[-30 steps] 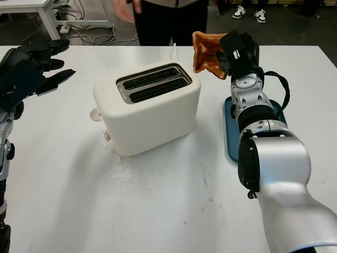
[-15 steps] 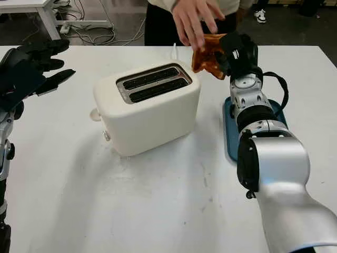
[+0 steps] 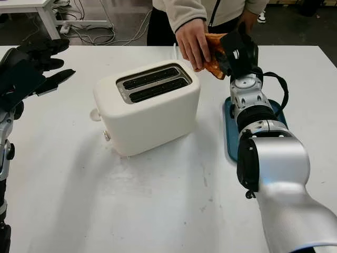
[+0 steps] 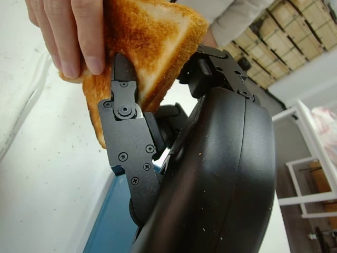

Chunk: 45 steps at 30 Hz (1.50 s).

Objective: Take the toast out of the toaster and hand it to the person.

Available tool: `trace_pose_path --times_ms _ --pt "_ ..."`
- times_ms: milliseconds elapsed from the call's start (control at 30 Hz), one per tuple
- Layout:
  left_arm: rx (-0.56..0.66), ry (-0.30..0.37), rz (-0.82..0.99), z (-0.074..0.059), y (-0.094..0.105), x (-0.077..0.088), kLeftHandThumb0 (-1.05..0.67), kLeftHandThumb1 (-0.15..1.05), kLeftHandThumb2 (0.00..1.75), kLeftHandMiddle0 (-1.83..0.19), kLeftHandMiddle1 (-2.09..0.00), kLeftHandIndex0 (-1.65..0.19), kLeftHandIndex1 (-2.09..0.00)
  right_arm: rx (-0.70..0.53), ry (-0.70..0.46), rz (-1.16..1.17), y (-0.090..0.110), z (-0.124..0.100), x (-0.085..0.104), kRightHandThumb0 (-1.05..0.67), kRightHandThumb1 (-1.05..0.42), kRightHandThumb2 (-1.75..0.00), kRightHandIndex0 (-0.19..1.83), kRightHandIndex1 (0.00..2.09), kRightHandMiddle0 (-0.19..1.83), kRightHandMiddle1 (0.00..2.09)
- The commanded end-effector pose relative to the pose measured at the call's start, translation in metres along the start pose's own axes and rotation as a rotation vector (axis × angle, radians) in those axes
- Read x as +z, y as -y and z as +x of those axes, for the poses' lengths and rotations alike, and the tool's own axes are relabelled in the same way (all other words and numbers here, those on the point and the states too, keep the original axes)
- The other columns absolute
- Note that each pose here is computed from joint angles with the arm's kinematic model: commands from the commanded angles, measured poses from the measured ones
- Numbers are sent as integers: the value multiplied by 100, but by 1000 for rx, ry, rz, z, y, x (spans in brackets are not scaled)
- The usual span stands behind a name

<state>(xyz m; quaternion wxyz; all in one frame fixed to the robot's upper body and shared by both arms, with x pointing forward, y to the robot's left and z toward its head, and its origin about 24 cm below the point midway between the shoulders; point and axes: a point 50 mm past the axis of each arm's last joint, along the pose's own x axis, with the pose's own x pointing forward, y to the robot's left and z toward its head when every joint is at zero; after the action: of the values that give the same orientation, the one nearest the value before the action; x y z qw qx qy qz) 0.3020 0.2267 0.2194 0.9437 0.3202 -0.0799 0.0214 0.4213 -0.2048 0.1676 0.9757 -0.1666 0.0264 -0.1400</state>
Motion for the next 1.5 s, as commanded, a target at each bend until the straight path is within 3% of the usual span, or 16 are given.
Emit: trace_pose_path --times_ms 0,300,500,533,567,633,700,767,900,1033,1133,1300,1467 --pt "10 0 -24 -1 -1 -1 -40 92 28 -32 -42 -47 0 8 5 10 -1 -1 -1 -18 -92 -33 73 175 34 175" --pt "9 4 -8 0 -1 -1 -42 92 26 -35 -43 -47 -1 17 4 12 -1 0 -1 -20 -92 -33 77 175 39 175" --pt "7 1 2 -1 -1 0 -43 92 28 -33 -42 -47 0 28 13 6 0 -1 -4 -24 -92 -26 67 175 35 175" --pt "7 0 -2 -1 -1 0 -43 92 28 -33 -42 -47 0 51 21 -4 0 -1 -4 -31 -92 -22 55 172 34 164" --pt "8 -1 -8 -1 -1 -1 -41 92 28 -33 -42 -47 0 83 32 -21 0 0 -3 -42 -92 -20 42 115 33 104" --pt "13 2 -17 -3 0 0 -39 92 29 -33 -42 -47 -1 148 55 -96 1 0 -1 -62 -92 -22 30 50 30 29" --pt "16 3 -25 -4 1 0 -39 92 30 -33 -42 -48 -1 177 63 -147 2 0 2 -71 -92 -25 20 18 20 8" --pt "24 8 -65 -7 1 -4 -40 92 30 -32 -43 -48 -1 190 93 -185 2 0 5 -80 -92 -27 15 6 11 2" --pt "53 18 -164 -19 1 -12 -43 92 28 -28 -44 -45 0 232 205 -199 -1 -4 8 -80 -92 -31 13 2 10 1" --pt "107 34 -285 -42 4 -20 -45 92 28 -24 -46 -39 0 325 418 -209 -6 -22 1 -68 -92 -37 12 1 9 1" --pt "147 45 -310 -60 10 -21 -46 92 35 -22 -47 -37 0 355 493 -200 -3 -40 -10 -68 -92 -40 14 2 11 2" --pt "163 37 -365 -80 28 -23 -50 92 37 -17 -45 -32 0 370 476 -133 3 -63 -38 -67 -92 -44 18 3 16 3" --pt "173 22 -382 -92 45 -29 -45 92 39 -14 -42 -29 0 420 364 -6 -3 -92 -61 -68 -92 -46 16 1 17 2"
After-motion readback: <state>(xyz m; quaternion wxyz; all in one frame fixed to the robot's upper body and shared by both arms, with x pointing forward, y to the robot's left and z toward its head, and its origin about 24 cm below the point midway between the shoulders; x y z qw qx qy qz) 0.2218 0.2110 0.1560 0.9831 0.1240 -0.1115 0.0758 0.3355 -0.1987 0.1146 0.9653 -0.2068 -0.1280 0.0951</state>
